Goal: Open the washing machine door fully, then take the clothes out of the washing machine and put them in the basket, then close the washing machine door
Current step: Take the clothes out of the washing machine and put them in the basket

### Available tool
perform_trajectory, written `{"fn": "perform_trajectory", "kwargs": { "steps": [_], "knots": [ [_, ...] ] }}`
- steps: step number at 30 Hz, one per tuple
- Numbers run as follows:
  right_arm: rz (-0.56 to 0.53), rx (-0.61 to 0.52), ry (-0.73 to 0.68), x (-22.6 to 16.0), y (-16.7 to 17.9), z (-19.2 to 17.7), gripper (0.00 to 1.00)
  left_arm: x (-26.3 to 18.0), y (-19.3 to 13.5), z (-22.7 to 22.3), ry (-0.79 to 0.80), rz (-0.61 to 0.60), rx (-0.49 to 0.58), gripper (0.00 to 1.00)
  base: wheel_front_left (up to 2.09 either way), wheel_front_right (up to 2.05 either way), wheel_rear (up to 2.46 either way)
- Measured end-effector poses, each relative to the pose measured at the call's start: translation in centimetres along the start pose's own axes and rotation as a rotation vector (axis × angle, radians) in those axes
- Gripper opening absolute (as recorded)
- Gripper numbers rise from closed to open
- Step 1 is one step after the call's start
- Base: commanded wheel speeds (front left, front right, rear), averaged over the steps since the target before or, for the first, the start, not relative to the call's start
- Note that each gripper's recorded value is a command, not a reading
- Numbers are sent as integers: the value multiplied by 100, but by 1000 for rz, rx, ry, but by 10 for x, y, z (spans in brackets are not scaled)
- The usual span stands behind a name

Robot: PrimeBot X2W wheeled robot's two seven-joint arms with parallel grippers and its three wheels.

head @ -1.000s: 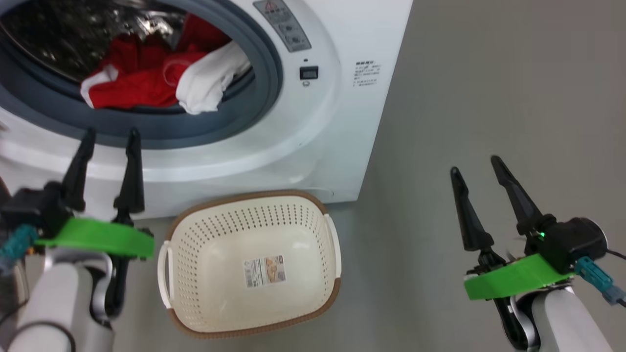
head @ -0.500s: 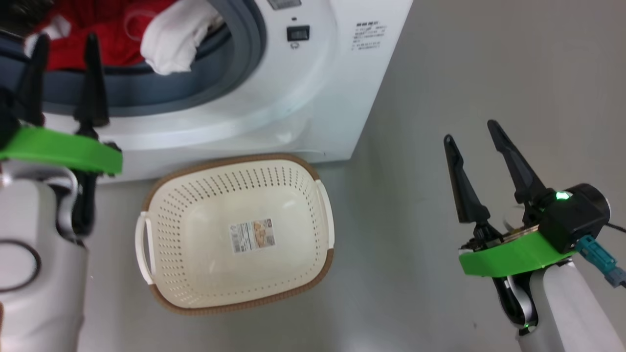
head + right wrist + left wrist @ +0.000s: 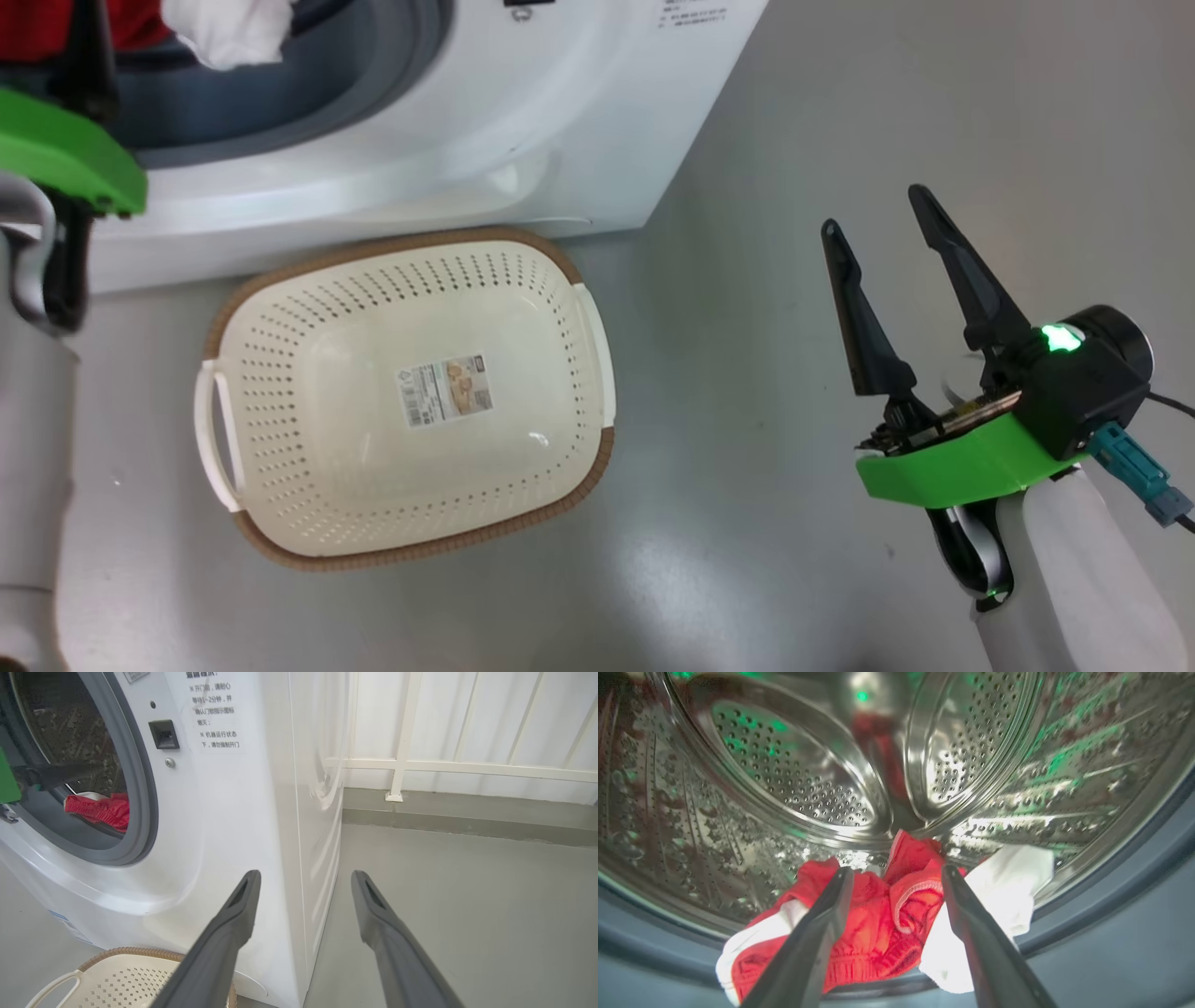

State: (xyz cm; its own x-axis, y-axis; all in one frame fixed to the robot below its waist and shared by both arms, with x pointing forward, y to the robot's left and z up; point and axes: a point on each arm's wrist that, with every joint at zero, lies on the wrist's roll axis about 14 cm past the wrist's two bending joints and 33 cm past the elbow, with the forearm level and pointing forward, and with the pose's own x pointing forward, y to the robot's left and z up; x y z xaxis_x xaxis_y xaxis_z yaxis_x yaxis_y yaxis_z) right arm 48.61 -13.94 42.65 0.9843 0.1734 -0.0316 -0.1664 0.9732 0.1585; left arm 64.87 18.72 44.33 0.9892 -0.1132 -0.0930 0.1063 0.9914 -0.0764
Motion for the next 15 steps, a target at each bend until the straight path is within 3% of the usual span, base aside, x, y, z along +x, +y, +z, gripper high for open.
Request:
{"fn": "perform_trajectory", "kwargs": {
  "steps": [11, 15],
  "knots": [
    [-3, 12, 43, -1, -3, -16, 100, 21, 13, -45, 239, 36, 212, 100, 0, 0, 0],
    [0, 24, 54, -3, -1, -18, 100, 24, 21, -47, 283, 53, 342, 100, 0, 0, 0]
  ]
}}
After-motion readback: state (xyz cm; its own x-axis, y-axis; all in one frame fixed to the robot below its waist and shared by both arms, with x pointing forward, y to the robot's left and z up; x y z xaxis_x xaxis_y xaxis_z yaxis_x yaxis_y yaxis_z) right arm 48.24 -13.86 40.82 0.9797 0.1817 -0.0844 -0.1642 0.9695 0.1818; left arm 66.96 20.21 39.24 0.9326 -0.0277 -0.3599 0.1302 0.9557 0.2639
